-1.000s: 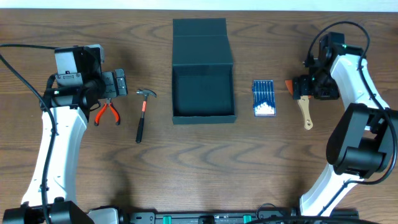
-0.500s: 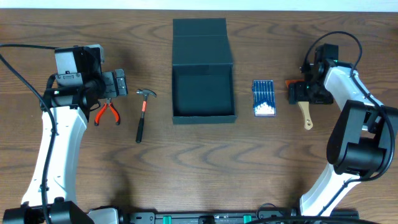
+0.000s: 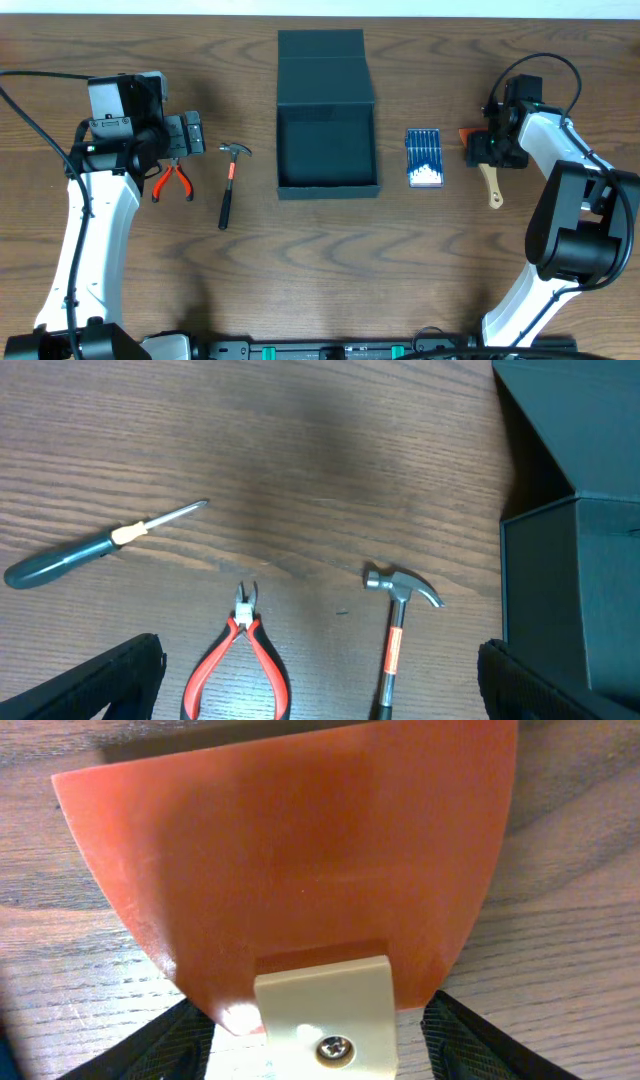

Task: Pack container
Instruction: 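Reach right gripper to the orange scraper and grasp its handle, then carry the scraper into the black box and release it, then move right gripper to the blue screwdriver set case and grasp it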

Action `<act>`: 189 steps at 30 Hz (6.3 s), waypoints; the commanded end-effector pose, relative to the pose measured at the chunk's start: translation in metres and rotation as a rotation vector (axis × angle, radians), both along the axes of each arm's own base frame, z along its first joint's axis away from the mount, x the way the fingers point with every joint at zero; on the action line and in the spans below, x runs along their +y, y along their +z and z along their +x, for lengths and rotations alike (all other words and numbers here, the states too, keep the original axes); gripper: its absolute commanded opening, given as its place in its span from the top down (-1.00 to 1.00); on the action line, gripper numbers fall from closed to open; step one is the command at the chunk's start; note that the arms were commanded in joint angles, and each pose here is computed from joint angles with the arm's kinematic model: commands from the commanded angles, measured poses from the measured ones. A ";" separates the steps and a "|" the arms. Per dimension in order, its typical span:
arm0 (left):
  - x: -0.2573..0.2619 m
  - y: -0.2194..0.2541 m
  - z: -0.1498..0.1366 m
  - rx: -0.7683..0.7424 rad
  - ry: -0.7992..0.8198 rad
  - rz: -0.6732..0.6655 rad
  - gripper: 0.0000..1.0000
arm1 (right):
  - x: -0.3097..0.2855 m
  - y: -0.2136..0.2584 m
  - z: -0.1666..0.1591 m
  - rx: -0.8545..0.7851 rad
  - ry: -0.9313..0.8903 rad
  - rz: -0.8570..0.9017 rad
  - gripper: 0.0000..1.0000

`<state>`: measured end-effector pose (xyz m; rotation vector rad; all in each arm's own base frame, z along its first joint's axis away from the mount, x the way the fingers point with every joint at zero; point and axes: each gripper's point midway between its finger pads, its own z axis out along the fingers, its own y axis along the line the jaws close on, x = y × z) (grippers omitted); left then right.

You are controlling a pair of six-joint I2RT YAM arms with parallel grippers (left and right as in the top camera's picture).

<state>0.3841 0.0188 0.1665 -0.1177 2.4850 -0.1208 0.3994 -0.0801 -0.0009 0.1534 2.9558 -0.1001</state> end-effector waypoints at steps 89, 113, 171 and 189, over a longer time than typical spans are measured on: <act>0.002 0.005 0.004 -0.011 -0.005 0.019 -0.97 | 0.345 0.051 0.032 -0.375 1.759 -0.052 0.98; 0.002 0.005 0.004 -0.011 -0.005 0.019 -0.97 | 0.329 0.143 0.068 -0.558 1.220 -0.063 -0.99; 0.002 0.005 0.004 -0.011 -0.005 0.019 -0.97 | 0.122 -0.021 -0.020 0.038 0.023 0.125 -0.94; 0.002 0.005 0.004 -0.011 -0.005 0.019 -0.97 | 0.122 -0.021 -0.011 0.005 0.235 0.086 -0.60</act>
